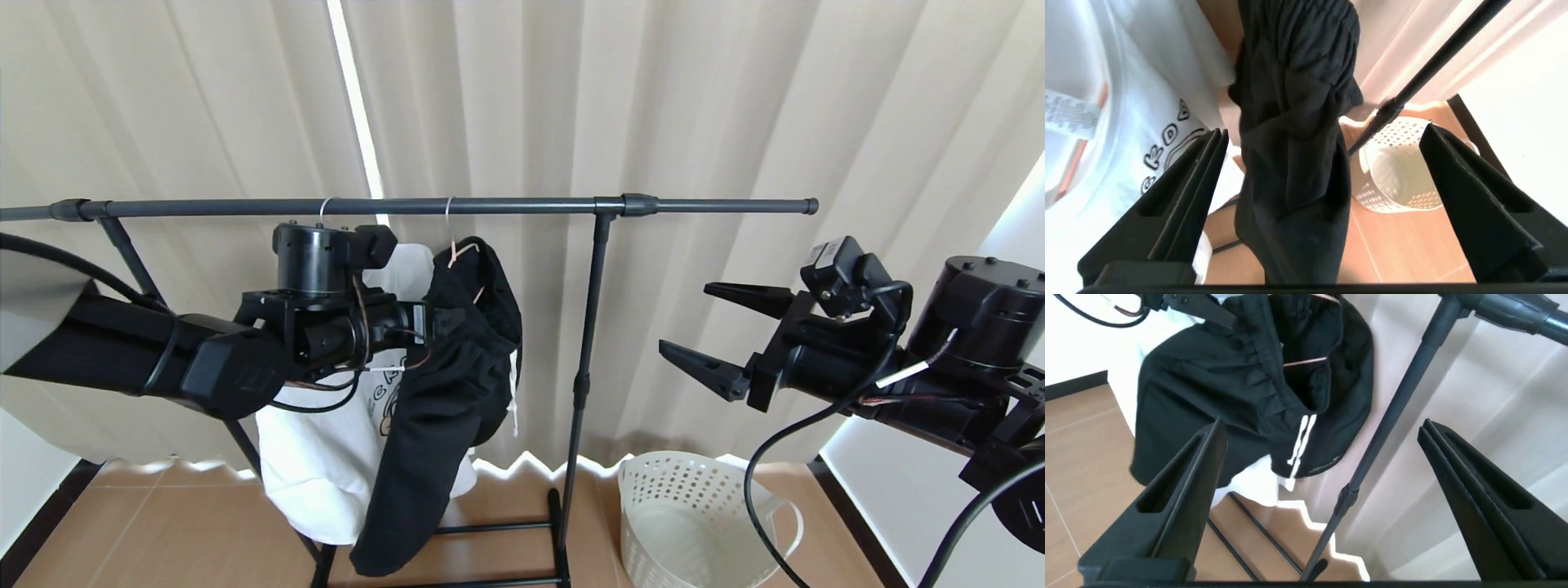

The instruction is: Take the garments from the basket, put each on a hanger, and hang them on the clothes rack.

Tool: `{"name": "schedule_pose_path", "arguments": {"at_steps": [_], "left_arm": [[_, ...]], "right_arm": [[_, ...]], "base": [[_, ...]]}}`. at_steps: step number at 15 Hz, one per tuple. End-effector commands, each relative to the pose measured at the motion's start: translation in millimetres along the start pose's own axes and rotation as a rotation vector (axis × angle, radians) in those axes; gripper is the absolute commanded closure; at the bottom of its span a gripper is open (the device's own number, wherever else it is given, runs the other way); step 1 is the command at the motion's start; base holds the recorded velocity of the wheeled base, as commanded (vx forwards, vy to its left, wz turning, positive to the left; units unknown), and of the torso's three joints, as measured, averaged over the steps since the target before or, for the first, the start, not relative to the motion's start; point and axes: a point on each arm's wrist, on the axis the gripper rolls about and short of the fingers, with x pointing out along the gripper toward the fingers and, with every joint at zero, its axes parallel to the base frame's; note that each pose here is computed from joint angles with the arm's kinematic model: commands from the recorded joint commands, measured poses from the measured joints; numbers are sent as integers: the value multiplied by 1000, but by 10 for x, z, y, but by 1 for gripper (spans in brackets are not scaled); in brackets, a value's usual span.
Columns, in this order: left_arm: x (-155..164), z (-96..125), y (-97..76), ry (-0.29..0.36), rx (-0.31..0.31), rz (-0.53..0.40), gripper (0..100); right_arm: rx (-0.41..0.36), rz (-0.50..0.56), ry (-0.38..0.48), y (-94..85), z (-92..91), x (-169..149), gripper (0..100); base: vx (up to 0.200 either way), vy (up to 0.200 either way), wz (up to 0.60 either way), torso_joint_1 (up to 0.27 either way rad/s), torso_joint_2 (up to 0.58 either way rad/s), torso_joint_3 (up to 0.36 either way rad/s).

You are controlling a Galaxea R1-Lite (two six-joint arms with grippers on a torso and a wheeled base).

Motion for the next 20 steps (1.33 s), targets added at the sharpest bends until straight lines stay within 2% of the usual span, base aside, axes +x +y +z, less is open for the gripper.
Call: {"name": "schedule_pose_path", "arguments": {"at_steps": [1, 2, 4, 6, 7, 8, 9, 12, 13, 14, 15, 16, 17, 18, 19, 20], "left_arm": [[-693, 20, -7, -73, -1, 40, 0], [-844, -5, -3, -90, -2, 52, 0], [-1281, -223, 22, -108, 2, 70, 0], [-1601, -472, 54, -118, 0, 70, 0], [-1759, -611, 68, -112, 1, 69, 0], [-1791, -637, 68, -112, 1, 68, 0], [-2038, -899, 66, -99, 8, 49, 0], [-2416, -1389, 72, -86, 38, -9, 0], [-2470, -1492, 86, -80, 48, -13, 0], [-2585, -1534, 99, -134, 85, -16, 0], [-2585, -1534, 99, -134, 85, -16, 0], [-2774, -1806, 160, -17, 99, 8, 0], [-2934, -2078, 206, 82, 132, -5, 0], [-2979, -2095, 211, 37, 138, -16, 0], [-2986, -2078, 209, 9, 136, -16, 0], [-2983, -2077, 214, 10, 135, 12, 0]], "right_arm": [[9, -75, -16, 15, 193, -193, 0], [58, -111, 13, 31, 232, -249, 0], [245, -212, 112, 130, 343, -442, 0], [355, -279, 209, 270, 304, -709, 0], [363, -298, 232, 371, 282, -911, 0], [365, -299, 236, 395, 273, -955, 0], [368, -311, 262, 592, 157, -1301, 0], [344, -324, 303, 918, -141, -1723, 0], [335, -317, 308, 977, -216, -1794, 0], [304, -305, 290, 1091, -370, -1965, 0], [304, -305, 290, 1091, -370, -1965, 0], [248, -317, 284, 1194, -602, -2170, 0], [210, -314, 295, 1257, -741, -2296, 0], [172, -317, 308, 1306, -846, -2395, 0], [164, -343, 283, 1335, -866, -2469, 0], [166, -409, 268, 1349, -860, -2504, 0]], "base": [[0, 0, 0, 0, 0, 0], [0, 0, 0, 0, 0, 0], [0, 0, 0, 0, 0, 0], [0, 0, 0, 0, 0, 0], [0, 0, 0, 0, 0, 0], [0, 0, 0, 0, 0, 0], [0, 0, 0, 0, 0, 0], [0, 0, 0, 0, 0, 0], [0, 0, 0, 0, 0, 0], [0, 0, 0, 0, 0, 0], [0, 0, 0, 0, 0, 0], [0, 0, 0, 0, 0, 0], [0, 0, 0, 0, 0, 0], [0, 0, 0, 0, 0, 0], [0, 0, 0, 0, 0, 0], [0, 0, 0, 0, 0, 0]]}}
